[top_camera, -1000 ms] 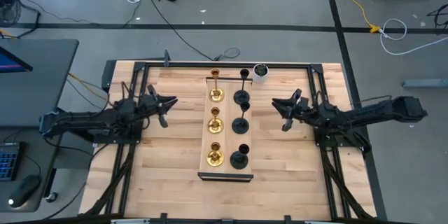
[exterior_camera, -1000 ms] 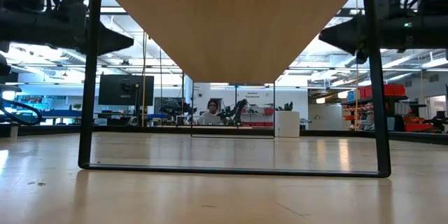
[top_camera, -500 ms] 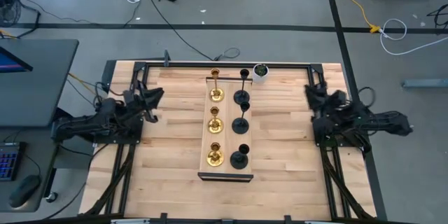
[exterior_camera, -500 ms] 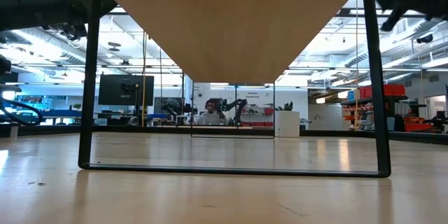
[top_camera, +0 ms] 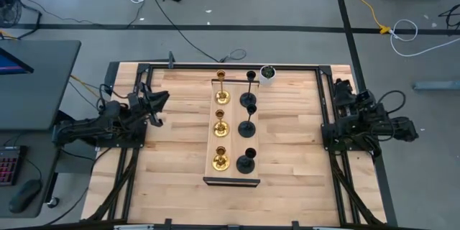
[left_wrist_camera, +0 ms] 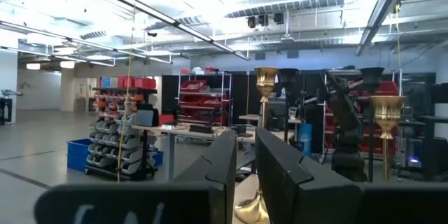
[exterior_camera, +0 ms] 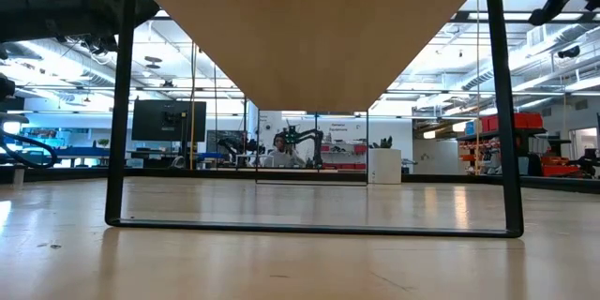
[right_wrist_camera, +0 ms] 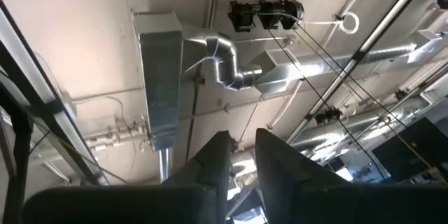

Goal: Pick & Place candle stick holders
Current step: Return to Home Position

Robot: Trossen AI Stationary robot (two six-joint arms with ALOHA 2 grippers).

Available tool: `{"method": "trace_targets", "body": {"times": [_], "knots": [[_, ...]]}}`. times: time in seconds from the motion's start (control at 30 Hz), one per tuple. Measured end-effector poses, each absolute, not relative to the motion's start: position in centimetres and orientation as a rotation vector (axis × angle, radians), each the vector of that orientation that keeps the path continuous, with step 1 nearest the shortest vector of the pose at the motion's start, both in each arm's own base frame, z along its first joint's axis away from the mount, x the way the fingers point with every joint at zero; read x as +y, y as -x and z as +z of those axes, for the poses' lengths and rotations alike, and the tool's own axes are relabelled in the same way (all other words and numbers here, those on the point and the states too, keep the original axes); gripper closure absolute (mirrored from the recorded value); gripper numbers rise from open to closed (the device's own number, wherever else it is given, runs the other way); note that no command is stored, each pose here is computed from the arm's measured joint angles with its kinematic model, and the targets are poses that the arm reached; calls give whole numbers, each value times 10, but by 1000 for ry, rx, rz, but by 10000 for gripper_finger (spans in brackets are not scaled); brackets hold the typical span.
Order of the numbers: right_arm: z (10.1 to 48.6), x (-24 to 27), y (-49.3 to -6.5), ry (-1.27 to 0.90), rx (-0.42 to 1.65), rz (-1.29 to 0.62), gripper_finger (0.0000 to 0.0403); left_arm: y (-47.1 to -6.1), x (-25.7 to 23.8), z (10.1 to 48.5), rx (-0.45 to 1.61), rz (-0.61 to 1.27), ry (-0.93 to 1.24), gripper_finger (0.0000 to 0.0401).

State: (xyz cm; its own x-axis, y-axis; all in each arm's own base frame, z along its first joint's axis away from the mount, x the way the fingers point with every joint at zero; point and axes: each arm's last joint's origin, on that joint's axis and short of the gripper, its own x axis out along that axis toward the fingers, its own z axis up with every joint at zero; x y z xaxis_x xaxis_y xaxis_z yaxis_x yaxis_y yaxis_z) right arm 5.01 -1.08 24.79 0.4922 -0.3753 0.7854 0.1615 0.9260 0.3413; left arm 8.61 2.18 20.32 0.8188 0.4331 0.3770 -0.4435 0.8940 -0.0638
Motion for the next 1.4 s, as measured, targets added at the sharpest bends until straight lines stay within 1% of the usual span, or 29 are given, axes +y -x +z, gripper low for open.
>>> {"method": "trace_targets", "body": {"times": [0.27,1.4], "knots": [[246,-11,-54,-227,-967,-332,332,-86,22,203,-395,471,-27,346],[245,-11,-55,-225,-959,-333,332,-86,22,203,-394,471,-27,346]]}}
